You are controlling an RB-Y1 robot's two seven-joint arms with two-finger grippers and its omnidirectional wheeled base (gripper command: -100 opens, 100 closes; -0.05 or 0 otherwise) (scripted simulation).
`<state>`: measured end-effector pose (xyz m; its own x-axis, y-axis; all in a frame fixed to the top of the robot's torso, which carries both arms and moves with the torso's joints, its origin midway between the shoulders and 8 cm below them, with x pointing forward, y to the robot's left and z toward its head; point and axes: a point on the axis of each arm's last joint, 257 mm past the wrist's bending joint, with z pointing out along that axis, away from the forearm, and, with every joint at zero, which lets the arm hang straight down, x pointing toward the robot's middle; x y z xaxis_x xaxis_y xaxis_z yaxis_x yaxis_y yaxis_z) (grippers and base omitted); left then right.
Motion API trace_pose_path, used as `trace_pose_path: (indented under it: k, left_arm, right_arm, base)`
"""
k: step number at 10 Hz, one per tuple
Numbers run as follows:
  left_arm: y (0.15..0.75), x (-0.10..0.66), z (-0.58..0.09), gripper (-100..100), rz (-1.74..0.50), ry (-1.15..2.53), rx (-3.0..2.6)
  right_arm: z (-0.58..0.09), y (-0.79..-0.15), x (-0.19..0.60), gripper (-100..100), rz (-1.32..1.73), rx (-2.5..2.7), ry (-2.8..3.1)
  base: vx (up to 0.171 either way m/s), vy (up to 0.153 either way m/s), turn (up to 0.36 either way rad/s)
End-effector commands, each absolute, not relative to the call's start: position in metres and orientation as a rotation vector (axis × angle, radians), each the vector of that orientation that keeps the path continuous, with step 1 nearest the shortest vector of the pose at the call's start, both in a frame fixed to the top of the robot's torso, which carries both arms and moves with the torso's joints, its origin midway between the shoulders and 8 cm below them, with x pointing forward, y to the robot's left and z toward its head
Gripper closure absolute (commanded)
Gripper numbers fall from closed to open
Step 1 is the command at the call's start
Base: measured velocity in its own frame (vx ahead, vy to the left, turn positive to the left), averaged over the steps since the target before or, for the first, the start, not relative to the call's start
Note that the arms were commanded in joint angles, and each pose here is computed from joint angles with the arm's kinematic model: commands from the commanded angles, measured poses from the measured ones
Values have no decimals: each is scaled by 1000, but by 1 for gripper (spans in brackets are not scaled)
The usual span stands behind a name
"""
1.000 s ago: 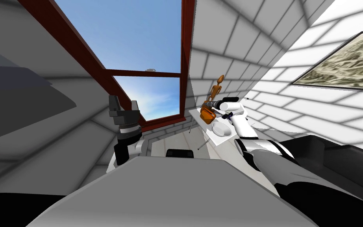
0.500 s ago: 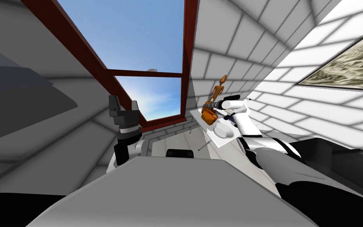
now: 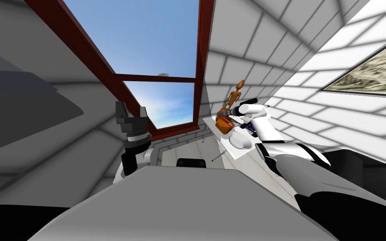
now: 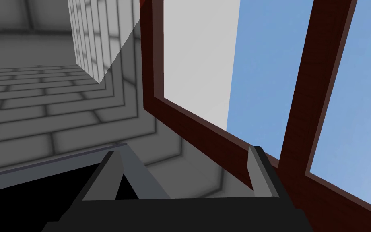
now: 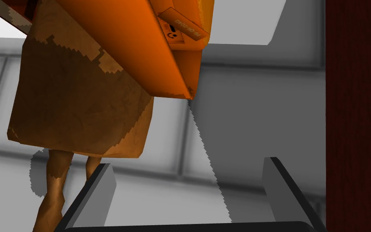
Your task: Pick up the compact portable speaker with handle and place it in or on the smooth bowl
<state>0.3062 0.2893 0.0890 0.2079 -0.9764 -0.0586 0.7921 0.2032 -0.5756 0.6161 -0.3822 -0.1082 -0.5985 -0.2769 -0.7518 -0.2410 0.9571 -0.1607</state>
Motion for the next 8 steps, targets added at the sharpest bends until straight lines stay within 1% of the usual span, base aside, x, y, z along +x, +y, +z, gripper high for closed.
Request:
trace_pose_path:
  k: [1,2,4,7,8]
  left_arm:
    - [289,306,89,0,-1297,464,-476]
    - [289,306,89,0,-1297,464,-476]
    - [289,306,89,0,-1297,464,-476]
    - [289,306,89,0,-1297,464,-476]
    - [289,306,89,0,-1297,464,-476]
  right_arm:
    - [-114,-385,611,-100,-56,-377,2268]
    - [-118,-399,604,-100,-78,-411,2317]
    - [-124,-399,598,-100,-74,-417,2351]
    - [-137,-428,574,-100,-99,-474,2474]
    - [-142,-428,568,-100,-92,-481,2503]
  base:
    - [18,12,-6]
    - [38,26,27]
    - [35,21,7]
    - [58,32,14]
    - [64,34,4]
